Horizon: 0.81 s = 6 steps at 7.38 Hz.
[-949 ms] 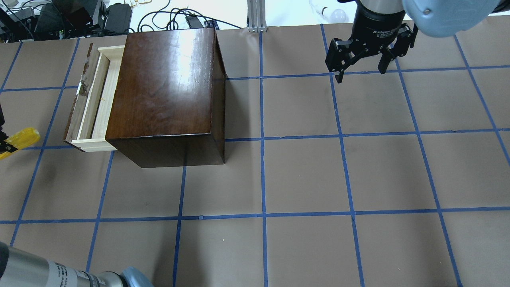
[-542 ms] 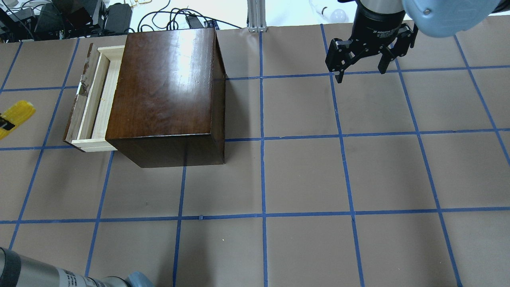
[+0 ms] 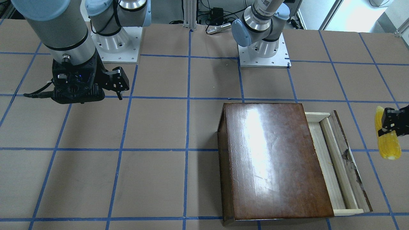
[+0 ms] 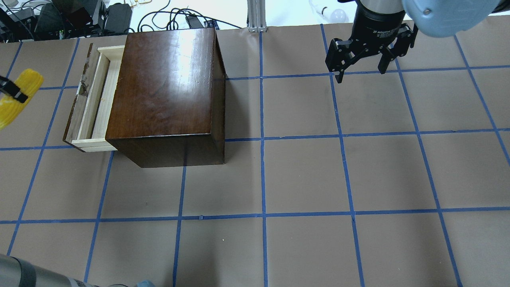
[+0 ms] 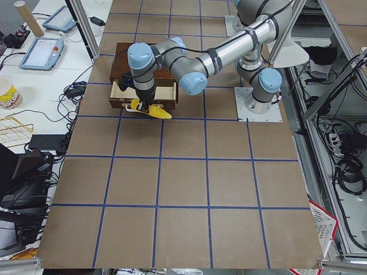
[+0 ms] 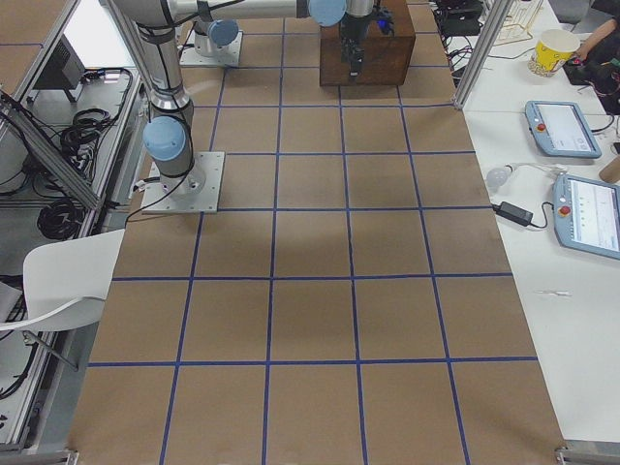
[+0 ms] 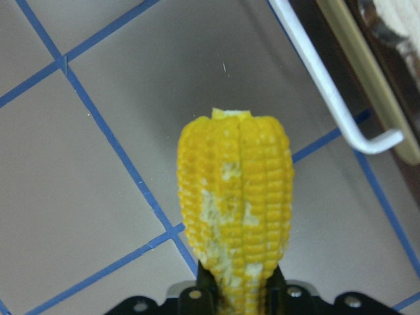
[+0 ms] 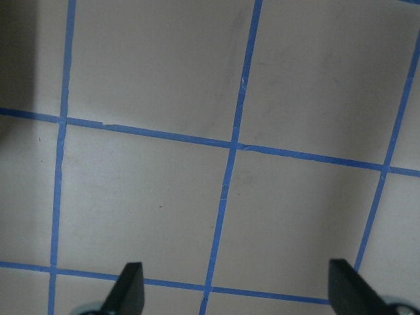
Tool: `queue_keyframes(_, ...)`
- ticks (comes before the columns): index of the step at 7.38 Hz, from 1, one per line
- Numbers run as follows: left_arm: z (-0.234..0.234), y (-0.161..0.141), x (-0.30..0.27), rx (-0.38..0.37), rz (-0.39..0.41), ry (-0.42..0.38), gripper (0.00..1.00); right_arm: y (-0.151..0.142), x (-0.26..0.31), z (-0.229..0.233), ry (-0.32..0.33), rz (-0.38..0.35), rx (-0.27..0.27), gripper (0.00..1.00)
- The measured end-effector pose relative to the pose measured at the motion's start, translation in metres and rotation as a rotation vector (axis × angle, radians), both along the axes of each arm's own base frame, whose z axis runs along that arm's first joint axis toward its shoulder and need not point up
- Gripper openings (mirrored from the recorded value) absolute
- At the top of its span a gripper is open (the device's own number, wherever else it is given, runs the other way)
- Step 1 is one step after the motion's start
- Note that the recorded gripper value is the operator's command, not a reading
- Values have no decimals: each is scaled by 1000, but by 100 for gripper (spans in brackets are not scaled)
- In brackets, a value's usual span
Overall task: Open drawer and put corn inside
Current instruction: 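Lift the corn and carry it over the open drawer with left gripper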
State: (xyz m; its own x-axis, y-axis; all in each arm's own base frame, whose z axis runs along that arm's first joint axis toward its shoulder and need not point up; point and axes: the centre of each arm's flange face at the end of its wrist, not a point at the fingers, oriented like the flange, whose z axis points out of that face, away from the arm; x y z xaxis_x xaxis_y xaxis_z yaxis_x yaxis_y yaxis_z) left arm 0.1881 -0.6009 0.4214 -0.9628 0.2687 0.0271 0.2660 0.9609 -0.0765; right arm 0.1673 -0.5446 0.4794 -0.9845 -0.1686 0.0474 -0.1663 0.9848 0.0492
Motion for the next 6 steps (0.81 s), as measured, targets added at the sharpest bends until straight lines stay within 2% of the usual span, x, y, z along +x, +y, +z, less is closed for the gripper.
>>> queue_keyframes(2,11,-15,-67,-6,144,13,0,0,0,0,0,0,1,100)
queue_keyframes(3,6,-21,-81,-6,198,20,0,0,0,0,0,0,0,100)
queue_keyframes(4,-1,-26,-89,-7,238,23,0,0,0,0,0,1,0,100)
queue_keyframes(6,-18,-30,-104,11,253,27,0,0,0,0,0,1,0,100)
